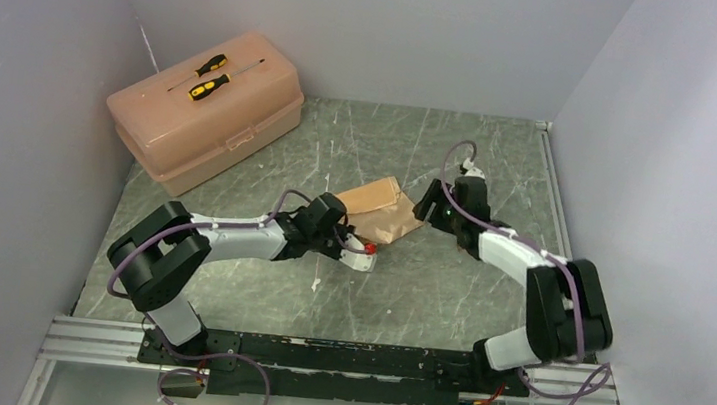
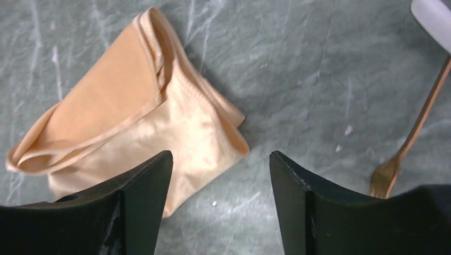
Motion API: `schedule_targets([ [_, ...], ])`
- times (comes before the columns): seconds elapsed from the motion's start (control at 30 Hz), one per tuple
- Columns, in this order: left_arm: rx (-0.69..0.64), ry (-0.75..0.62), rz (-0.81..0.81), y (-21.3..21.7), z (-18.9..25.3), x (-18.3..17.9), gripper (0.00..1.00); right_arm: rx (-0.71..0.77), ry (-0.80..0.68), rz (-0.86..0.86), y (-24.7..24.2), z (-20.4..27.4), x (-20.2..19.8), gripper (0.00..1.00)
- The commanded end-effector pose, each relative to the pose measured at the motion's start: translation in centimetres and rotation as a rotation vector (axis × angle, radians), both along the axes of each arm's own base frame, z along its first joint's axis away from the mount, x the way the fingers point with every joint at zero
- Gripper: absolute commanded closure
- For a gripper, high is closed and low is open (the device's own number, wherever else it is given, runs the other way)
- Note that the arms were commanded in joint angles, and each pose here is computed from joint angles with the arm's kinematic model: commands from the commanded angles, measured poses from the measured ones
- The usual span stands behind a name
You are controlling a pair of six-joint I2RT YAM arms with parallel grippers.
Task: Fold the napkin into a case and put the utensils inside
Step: Insert the napkin into the napkin holder.
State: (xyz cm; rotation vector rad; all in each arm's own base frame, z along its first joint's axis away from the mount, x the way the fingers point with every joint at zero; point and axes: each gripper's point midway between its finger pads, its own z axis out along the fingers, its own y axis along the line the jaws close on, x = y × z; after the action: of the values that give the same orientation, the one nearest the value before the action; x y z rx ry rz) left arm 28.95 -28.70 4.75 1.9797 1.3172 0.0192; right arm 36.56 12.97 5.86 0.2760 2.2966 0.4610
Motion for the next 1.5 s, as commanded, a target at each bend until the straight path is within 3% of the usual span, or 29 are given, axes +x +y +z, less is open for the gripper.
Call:
schedule_targets([
  [0.0, -0.096, 0.012, 0.05, -1.5, 2.2, 1.3, 0.97, 0.059, -0.177, 0.133, 2.0, 3.1, -1.6, 0.34],
  [0.1, -0.094, 0.077, 0.103, -0.8, 2.0, 1.2, 0.97, 0.114, -0.307, 0.358, 4.9, 4.3, -3.7, 0.39],
  [0.27, -0.121, 0.143, 0.179, 0.0, 2.5, 1.6, 0.97, 0.098, -0.401, 0.736, 9.7, 5.4, -5.3, 0.36],
  [0.5, -0.171, 0.219, 0.273, 0.8, 2.8, 2.2, 0.97, 0.089, -0.613, 0.955, 13.6, 6.6, -6.3, 0.26],
  [0.63, -0.195, 0.248, 0.308, 1.0, 2.7, 2.4, 0.97, 0.1, -0.616, 1.067, 15.0, 5.9, -6.2, 0.25],
  [0.93, -0.252, 0.283, 0.392, 1.0, 2.9, 3.4, 0.97, 0.231, -0.604, 1.126, 17.1, 4.3, -6.3, 0.25],
  [1.3, -0.278, 0.317, 0.448, 0.9, 3.2, 4.4, 0.97, 0.195, -0.565, 1.148, 18.3, 2.4, -5.3, 0.25],
  [1.47, -0.299, 0.335, 0.486, 0.8, 3.8, 5.0, 0.97, 0.201, -0.522, 1.102, 18.5, 1.6, -4.6, 0.34],
])
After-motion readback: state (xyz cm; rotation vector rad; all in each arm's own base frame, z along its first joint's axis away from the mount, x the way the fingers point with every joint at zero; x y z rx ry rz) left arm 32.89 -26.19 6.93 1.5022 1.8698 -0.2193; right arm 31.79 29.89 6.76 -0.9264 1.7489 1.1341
